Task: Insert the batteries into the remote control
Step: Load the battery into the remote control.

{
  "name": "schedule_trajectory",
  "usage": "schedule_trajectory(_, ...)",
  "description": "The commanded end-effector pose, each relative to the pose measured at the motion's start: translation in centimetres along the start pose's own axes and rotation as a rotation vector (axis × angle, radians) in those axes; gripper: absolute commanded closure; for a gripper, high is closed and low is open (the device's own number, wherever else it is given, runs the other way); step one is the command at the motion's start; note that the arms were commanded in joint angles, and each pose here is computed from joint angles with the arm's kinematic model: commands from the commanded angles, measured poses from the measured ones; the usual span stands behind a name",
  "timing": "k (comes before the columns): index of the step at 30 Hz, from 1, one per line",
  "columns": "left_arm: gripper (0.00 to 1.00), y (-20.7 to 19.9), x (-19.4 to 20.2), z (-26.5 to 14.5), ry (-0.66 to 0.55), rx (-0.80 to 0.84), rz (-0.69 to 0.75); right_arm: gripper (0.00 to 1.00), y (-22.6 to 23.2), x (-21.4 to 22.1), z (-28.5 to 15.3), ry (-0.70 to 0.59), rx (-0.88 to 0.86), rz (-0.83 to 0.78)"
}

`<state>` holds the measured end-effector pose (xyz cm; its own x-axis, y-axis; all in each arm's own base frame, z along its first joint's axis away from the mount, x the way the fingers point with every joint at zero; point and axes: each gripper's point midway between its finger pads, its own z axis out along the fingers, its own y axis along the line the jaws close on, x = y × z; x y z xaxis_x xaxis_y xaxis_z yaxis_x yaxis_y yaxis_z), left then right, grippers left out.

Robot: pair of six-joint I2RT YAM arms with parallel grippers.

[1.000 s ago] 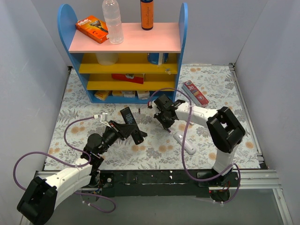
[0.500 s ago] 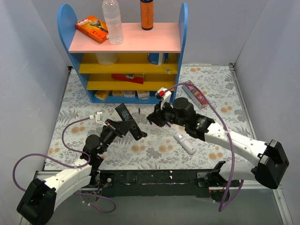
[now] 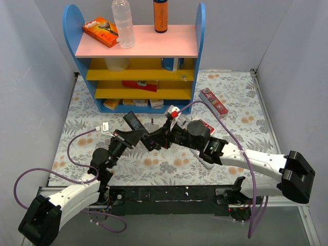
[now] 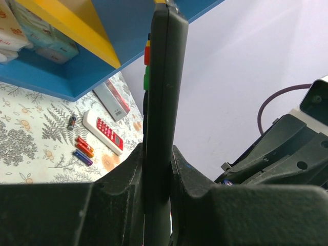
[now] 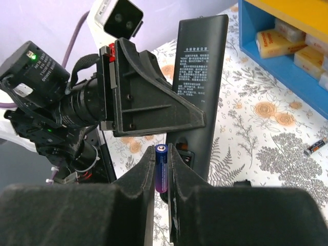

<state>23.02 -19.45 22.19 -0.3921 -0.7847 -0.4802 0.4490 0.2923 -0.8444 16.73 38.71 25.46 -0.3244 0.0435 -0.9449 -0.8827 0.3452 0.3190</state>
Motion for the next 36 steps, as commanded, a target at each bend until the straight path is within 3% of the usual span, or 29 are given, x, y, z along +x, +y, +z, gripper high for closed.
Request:
schedule_trajectory(1, 1.00, 0.5, 0.0, -0.9, -0.020, 0.011, -0.025, 0.99, 0.9, -2.6, 0.2, -0.120, -0.018, -0.027)
schedule_trajectory(31, 1.00, -2.5, -1.2, -0.6, -0.051, 0.116, -0.053, 0.98, 0.7, 1.1, 1.5, -0.018, -0.001, -0.049)
schedule_trajectory(36, 1.00, -2.8, -1.2, -0.7, -0.053, 0.133, -0.047, 0.91, 0.5, 1.1, 1.5, -0.011, 0.014, -0.054)
